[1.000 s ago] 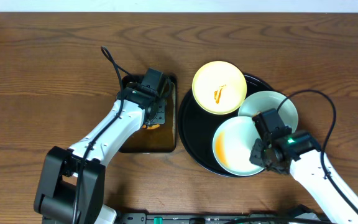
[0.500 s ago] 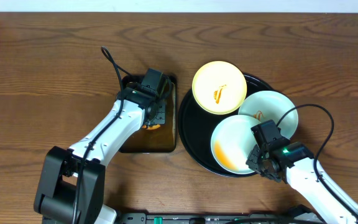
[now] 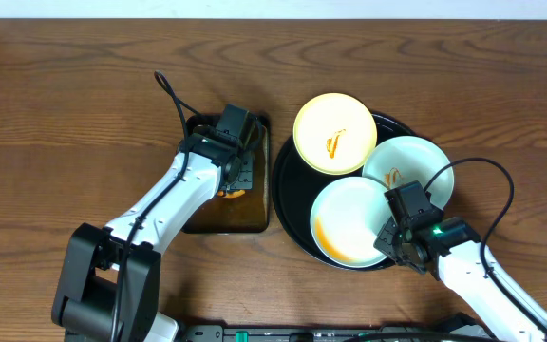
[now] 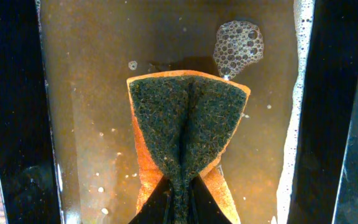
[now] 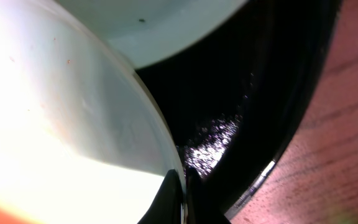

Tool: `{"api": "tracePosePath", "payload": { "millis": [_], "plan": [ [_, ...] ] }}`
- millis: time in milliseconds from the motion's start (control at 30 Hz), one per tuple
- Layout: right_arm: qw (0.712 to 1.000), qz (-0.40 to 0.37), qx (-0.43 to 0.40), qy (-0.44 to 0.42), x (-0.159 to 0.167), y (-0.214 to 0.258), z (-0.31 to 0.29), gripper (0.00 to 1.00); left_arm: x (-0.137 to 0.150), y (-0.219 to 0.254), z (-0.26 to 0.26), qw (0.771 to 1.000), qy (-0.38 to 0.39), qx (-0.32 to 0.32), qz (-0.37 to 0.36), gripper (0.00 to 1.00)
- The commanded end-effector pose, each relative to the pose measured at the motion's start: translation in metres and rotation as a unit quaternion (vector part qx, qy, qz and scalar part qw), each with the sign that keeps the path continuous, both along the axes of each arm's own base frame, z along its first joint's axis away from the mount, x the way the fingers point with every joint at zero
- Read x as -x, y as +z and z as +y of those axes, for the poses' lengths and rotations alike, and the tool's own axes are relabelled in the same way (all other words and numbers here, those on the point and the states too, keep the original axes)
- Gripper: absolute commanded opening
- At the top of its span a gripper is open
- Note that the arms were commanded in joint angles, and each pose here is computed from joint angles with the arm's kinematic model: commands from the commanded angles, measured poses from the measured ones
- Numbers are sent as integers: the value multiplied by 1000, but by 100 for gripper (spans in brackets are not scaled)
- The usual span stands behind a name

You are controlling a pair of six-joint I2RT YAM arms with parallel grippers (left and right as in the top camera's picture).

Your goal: Clean dirty plates on tray and stack at the side

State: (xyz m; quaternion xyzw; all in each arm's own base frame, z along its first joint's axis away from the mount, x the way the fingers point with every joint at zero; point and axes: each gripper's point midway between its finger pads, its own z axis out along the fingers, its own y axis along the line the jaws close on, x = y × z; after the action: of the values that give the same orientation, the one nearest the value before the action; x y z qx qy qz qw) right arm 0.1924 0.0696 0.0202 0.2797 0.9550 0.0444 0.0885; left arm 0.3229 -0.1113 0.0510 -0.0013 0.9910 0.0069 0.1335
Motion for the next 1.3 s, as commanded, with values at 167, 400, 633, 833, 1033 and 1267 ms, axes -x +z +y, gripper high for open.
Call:
{"api": "tracePosePath", "payload": {
  "millis": [167,400,633,833,1033,1267],
  "plan": [
    [992,-80,9,96,-35,30,8,1,-1,1,1,1000,5,-1,-2,8],
    [973,-158,72,154,-70,75,1,1,-1,1,1,1000,5,-1,-2,8],
    [938,-201,166,227,-94,109,-12,1,-1,1,1,1000,4,-1,-2,8],
    [903,-229,243,272,-108,137,-17,1,-1,1,1,1000,5,0,-2,8],
    [868,-245,302,308,-111,156,-8,1,-2,1,1,1000,6,2,-4,8],
    [813,-257,393,344,-106,176,6,1,-2,1,0,1000,6,2,-5,8]
  ]
}}
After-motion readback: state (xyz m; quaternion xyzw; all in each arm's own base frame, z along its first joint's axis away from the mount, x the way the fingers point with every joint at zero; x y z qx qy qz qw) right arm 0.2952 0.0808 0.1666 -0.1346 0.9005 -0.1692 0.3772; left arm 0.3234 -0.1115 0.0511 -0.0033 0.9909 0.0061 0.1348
